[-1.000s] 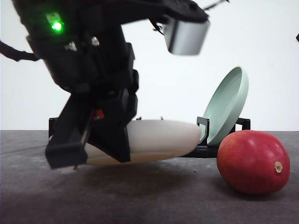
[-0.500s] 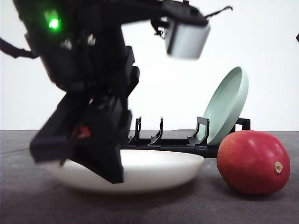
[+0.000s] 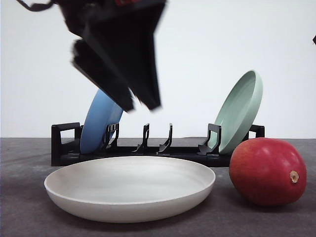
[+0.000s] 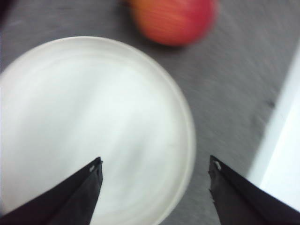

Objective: Place pomegranate in white plate

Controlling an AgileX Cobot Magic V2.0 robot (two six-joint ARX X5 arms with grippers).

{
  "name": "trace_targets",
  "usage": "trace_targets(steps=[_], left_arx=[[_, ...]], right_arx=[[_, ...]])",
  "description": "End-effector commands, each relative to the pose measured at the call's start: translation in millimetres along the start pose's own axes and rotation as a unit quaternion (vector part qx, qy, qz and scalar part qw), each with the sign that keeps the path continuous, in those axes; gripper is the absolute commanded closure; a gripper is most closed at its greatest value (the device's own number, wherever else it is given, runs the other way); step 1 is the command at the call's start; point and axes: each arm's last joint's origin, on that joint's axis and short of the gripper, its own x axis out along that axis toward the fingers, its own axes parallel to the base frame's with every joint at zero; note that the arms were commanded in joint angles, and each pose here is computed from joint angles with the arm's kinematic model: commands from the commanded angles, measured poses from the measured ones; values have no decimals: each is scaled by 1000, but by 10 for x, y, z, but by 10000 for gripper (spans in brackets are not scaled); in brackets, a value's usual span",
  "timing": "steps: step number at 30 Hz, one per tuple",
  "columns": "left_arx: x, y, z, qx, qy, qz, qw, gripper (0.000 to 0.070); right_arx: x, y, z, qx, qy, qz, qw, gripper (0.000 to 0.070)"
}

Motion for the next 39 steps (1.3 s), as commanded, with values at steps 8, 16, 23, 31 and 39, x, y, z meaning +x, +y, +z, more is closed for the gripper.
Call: trace_targets(steps=[8, 16, 23, 31, 39], left_arx=[[-355, 685, -132, -176, -53, 64, 981, 265], [-730, 1043, -461, -250, -124, 116, 953, 266], [-997, 1075, -869, -281, -211, 183, 918, 266], [-1070, 984, -1245, -302, -277, 199, 890, 266], [-1070, 844, -1421, -308, -290, 191, 886, 266]], right_arx=[[-24, 18, 49, -9, -10, 3, 1000, 316], [-24, 18, 49, -9, -10, 3, 1000, 316], [-23, 18, 49, -9, -10, 3, 1000, 316], [-22, 25, 48, 1, -8, 17, 1000, 275], [7, 39, 49, 69, 13, 34, 997, 212]])
